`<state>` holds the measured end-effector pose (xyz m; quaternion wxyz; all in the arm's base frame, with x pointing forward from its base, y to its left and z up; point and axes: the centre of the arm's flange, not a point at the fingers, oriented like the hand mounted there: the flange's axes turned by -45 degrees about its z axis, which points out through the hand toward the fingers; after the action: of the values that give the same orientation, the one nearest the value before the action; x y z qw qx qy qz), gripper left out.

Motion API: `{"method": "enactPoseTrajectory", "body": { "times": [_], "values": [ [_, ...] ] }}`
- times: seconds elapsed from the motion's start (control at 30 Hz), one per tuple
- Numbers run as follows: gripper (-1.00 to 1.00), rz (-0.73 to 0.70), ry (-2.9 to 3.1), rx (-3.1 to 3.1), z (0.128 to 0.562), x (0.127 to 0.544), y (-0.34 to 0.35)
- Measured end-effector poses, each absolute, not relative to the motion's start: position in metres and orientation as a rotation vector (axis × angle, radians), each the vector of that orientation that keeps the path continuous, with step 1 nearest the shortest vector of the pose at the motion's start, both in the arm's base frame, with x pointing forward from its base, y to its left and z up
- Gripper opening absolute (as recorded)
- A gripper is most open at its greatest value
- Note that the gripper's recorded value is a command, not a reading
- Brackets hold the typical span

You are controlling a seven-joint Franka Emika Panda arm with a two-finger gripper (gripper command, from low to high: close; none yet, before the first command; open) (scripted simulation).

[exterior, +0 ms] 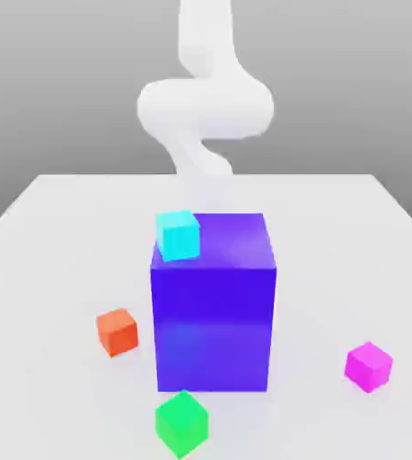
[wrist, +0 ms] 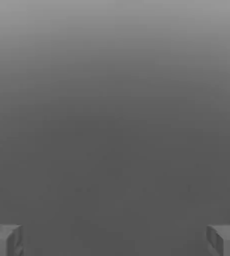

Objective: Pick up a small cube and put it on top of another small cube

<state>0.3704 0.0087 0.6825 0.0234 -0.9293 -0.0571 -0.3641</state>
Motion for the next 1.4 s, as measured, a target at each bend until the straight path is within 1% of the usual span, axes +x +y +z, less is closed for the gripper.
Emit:
{"method": "enactPoseTrajectory", "body": {
  "times": [0.13,0.3,0.43,0.57,0.8,1.03,1.23,1.4],
  "values": [
    [0.00,-0.982,-0.489,-2.830,0.632,0.406,0.032],
    [0.00,-0.820,-0.841,-2.738,0.565,0.436,0.071],
    [0.00,-0.701,-1.104,-2.642,0.509,0.450,0.106],
    [0.00,-0.590,-1.353,-2.531,0.453,0.453,0.142],
    [0.00,-0.410,-1.764,-2.307,0.358,0.438,0.197],
    [0.00,-0.242,-2.171,-2.027,0.277,0.402,0.238],
    [0.00,-0.109,-2.490,-1.770,0.223,0.373,0.249],
    [0.00,-0.013,-2.730,-1.540,0.192,0.354,0.251]
  ]
}}
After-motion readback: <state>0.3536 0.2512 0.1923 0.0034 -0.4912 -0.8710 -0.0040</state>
